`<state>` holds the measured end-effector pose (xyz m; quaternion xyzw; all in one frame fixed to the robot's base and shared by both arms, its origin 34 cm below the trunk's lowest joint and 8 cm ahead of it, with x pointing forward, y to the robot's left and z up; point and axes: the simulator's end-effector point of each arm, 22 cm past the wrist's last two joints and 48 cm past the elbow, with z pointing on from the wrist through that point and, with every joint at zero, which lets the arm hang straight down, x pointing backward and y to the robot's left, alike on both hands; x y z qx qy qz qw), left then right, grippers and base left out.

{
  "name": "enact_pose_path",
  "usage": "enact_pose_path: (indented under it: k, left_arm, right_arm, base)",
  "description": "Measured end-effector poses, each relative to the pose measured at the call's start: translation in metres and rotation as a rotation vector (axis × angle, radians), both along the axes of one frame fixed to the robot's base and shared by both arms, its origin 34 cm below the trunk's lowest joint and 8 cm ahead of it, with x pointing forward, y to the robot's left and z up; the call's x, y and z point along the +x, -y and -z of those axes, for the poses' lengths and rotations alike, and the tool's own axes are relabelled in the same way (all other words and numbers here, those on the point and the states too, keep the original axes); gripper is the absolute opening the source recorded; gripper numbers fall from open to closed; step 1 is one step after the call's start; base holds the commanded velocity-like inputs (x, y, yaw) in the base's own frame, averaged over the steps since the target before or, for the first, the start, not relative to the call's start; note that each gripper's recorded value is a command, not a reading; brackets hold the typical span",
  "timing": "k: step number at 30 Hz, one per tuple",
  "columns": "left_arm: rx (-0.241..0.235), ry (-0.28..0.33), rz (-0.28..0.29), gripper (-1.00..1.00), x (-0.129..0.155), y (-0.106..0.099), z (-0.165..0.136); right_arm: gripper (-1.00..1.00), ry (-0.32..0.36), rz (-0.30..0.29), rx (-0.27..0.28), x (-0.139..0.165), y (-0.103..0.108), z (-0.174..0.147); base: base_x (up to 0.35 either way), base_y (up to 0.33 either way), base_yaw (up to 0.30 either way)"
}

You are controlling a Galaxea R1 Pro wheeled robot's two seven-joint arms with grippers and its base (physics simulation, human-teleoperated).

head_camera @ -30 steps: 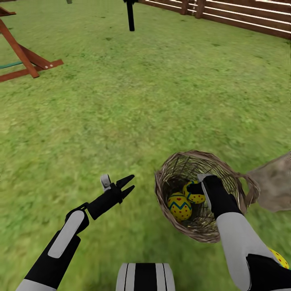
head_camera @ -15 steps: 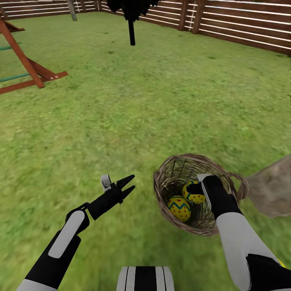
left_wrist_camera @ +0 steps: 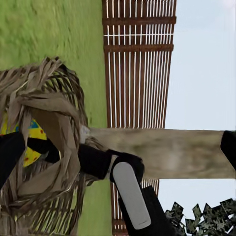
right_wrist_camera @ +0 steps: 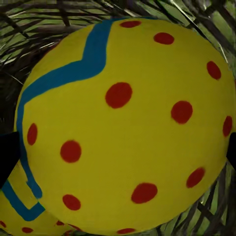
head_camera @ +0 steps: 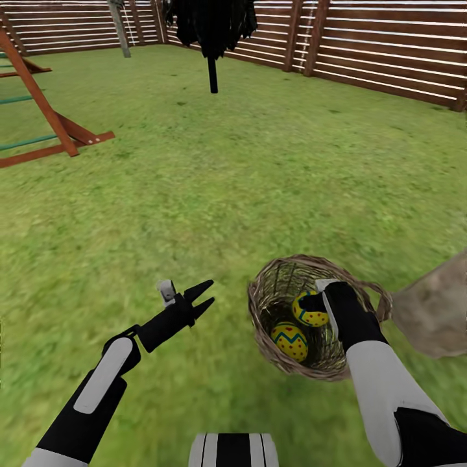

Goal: Take the three Easter eggs out of the wicker basket on the lawn in the garden, then place them on the lawn next to a single tree (choose any tree) so that all three eggs are next to the same tree and none are left in the basket.

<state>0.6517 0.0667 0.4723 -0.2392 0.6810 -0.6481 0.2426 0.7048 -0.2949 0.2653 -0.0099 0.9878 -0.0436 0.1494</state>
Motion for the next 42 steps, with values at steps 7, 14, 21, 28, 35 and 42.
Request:
enact_pose_path:
  k: [7, 14, 21, 28, 35, 42]
  left_arm:
    - [-0.04, 0.015, -0.029, 1.0, 0.005, -0.02, -0.022]
    - [-0.04, 0.023, -0.031, 1.0, 0.005, -0.02, -0.03]
    - [-0.036, 0.02, -0.037, 1.0, 0.004, -0.022, -0.034]
    - [-0.036, 0.046, -0.038, 1.0, 0.004, -0.023, -0.05]
    - [-0.038, 0.073, -0.036, 1.0, 0.003, -0.022, -0.067]
    - [-0.037, 0.1, -0.036, 1.0, 0.001, -0.022, -0.084]
  right_arm:
    - [-1.0, 0.028, 0.001, -0.003, 0.006, 0.002, -0.019]
    - [-1.0, 0.061, -0.001, 0.016, 0.013, -0.001, -0.039]
    - [-1.0, 0.032, -0.111, 0.408, 0.003, -0.069, -0.068]
    - [-1.0, 0.06, -0.125, 0.43, 0.007, -0.074, -0.088]
    - [-1.0, 0.092, -0.108, 0.387, 0.012, -0.041, -0.107]
    - [-1.0, 0.121, -0.108, 0.379, 0.016, -0.034, -0.126]
  base:
    - [-0.121, 0.0, 0.0]
    - [0.0, 0.0, 0.0]
    - [0.0, 0.0, 0.0]
    - [0.0, 0.0, 0.0]
    - [0.0, 0.0, 0.0]
    - [-0.062, 0.0, 0.0]
